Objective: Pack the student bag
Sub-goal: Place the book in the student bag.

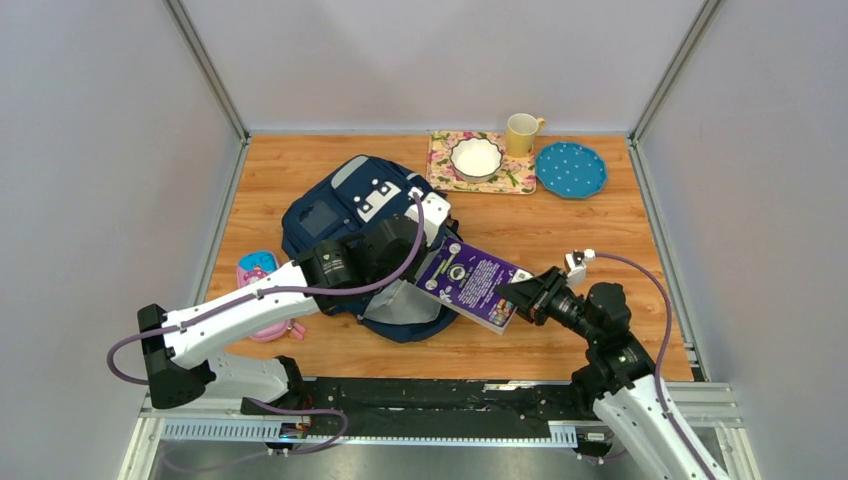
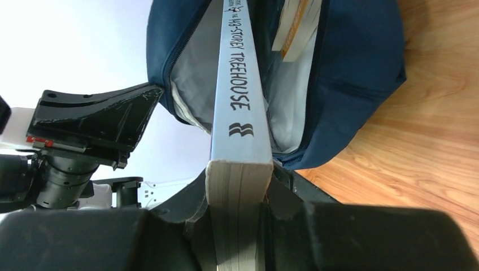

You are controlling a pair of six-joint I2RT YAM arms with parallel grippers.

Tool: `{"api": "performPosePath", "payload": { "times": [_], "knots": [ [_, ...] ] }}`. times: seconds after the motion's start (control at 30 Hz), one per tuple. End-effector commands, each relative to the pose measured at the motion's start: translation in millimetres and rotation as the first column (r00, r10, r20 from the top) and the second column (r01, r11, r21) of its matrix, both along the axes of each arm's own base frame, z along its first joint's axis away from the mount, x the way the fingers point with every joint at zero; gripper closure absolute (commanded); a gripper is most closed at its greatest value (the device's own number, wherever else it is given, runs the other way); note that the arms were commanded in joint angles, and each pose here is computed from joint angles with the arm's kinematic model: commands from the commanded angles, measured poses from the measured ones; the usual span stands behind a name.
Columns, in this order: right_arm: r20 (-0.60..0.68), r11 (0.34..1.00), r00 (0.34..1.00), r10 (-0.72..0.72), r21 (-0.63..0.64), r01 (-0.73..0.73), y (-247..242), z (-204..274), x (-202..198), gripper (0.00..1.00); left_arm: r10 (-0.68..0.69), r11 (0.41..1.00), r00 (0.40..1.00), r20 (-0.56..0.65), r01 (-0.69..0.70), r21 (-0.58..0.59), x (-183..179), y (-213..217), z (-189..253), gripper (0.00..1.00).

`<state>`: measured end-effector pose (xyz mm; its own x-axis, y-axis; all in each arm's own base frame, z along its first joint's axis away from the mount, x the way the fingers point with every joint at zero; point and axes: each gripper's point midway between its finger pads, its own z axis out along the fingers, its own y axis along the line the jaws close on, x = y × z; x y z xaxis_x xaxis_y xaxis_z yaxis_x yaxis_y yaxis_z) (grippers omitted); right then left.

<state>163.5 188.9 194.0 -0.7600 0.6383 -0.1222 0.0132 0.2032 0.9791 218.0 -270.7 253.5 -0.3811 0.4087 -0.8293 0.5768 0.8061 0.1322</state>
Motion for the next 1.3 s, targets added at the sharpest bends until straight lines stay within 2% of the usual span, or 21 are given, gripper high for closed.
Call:
{"api": "performPosePath", "payload": {
  "times": [0.0,0.1,0.13,0.2,0.23,0.4,0.47,0.67,0.77,0.8,0.83,0.9,0.97,1.0,1.07,1.1,1.13,1.2,1.23,1.27],
  "knots": [
    [0.118,0.987,0.990,0.080,0.129,-0.096,20.8,50.6,-0.4,1.00,0.018,0.987,0.995,0.096,-0.002,-0.160,6.3,-7.6,48.9,1.00],
    [0.107,0.985,0.988,0.109,0.119,-0.122,35.7,50.5,6.3,1.00,0.021,0.984,0.995,0.096,-0.004,-0.176,6.1,-8.4,51.7,1.00],
    [0.068,0.988,0.992,0.107,0.107,-0.114,41.0,40.5,13.2,1.00,0.021,0.982,0.995,0.094,-0.003,-0.190,5.4,-9.2,54.4,1.00],
    [0.118,0.979,0.985,0.124,0.148,-0.141,51.3,54.0,15.2,1.00,0.020,0.981,0.995,0.094,-0.001,-0.196,4.9,-9.5,55.3,1.00],
    [0.087,0.979,0.988,0.129,0.145,-0.141,57.5,46.6,21.4,1.00,0.018,0.980,0.996,0.092,0.000,-0.199,4.3,-10.1,55.3,1.00],
    [0.148,0.956,0.977,0.155,0.228,-0.186,80.1,71.5,35.9,1.00,0.016,0.977,0.996,0.088,0.003,-0.214,2.8,-9.9,57.3,1.00],
    [0.147,0.957,0.975,0.169,0.213,-0.198,92.1,72.9,45.9,1.00,0.015,0.976,0.997,0.080,0.003,-0.216,1.5,-9.5,56.1,1.00],
    [0.190,0.957,0.976,0.103,0.250,-0.150,109.9,81.8,83.6,1.00,0.002,0.968,0.998,0.064,0.014,-0.251,-2.5,-12.8,57.2,1.00],
    [0.127,0.957,0.992,-0.023,0.289,-0.015,111.8,70.9,105.2,1.00,-0.001,0.955,0.999,0.047,0.015,-0.296,-6.0,-15.8,62.7,1.00],
    [0.102,0.956,0.989,-0.103,0.283,0.070,109.3,65.3,118.6,1.00,-0.003,0.947,1.000,0.026,0.011,-0.320,-8.5,-18.3,63.9,1.00],
    [0.092,0.957,0.989,-0.118,0.274,0.089,117.2,63.3,117.8,1.00,-0.001,0.943,1.000,0.021,0.008,-0.332,-9.2,-19.0,65.3,1.00],
    [0.087,0.943,0.964,-0.251,0.249,0.223,120.3,58.9,134.6,1.00,0.006,0.936,1.000,0.009,-0.002,-0.352,-10.2,-19.5,65.9,1.00],
    [0.086,0.938,0.954,-0.289,0.223,0.264,138.0,53.0,127.1,1.00,0.004,0.935,1.000,0.003,-0.002,-0.355,-11.0,-20.2,66.4,1.00],
    [0.095,0.918,0.924,-0.370,0.192,0.348,138.1,46.6,139.0,1.00,0.006,0.933,1.000,-0.005,-0.007,-0.360,-12.0,-19.6,66.7,1.00],
    [0.068,0.916,0.924,-0.377,0.177,0.360,151.8,37.2,141.2,1.00,0.009,0.929,1.000,-0.007,-0.011,-0.371,-12.9,-18.5,69.5,1.00],
    [0.051,0.912,0.918,-0.394,0.149,0.383,157.7,17.9,148.3,1.00,0.008,0.926,1.000,-0.010,-0.011,-0.378,-14.2,-17.4,71.2,1.00],
    [0.037,0.903,0.914,-0.405,0.170,0.394,163.5,18.6,151.6,1.00,0.010,0.925,1.000,-0.014,-0.014,-0.379,-14.9,-16.5,71.3,1.00],
    [-0.008,0.877,0.885,-0.466,0.133,0.462,165.3,-10.2,163.9,1.00,0.010,0.920,1.000,-0.023,-0.018,-0.390,-17.5,-14.0,71.0,1.00],
    [-0.025,0.860,0.871,-0.491,0.145,0.489,168.8,-9.9,168.2,0.98,0.013,0.918,1.000,-0.024,-0.021,-0.396,-18.1,-12.7,70.8,1.00],
    [-0.047,0.850,0.854,-0.519,0.078,0.521,167.5,-30.2,170.5,0.98,0.017,0.921,0.999,-0.029,-0.027,-0.390,-18.5,-11.0,64.9,1.00]
  ]
}}
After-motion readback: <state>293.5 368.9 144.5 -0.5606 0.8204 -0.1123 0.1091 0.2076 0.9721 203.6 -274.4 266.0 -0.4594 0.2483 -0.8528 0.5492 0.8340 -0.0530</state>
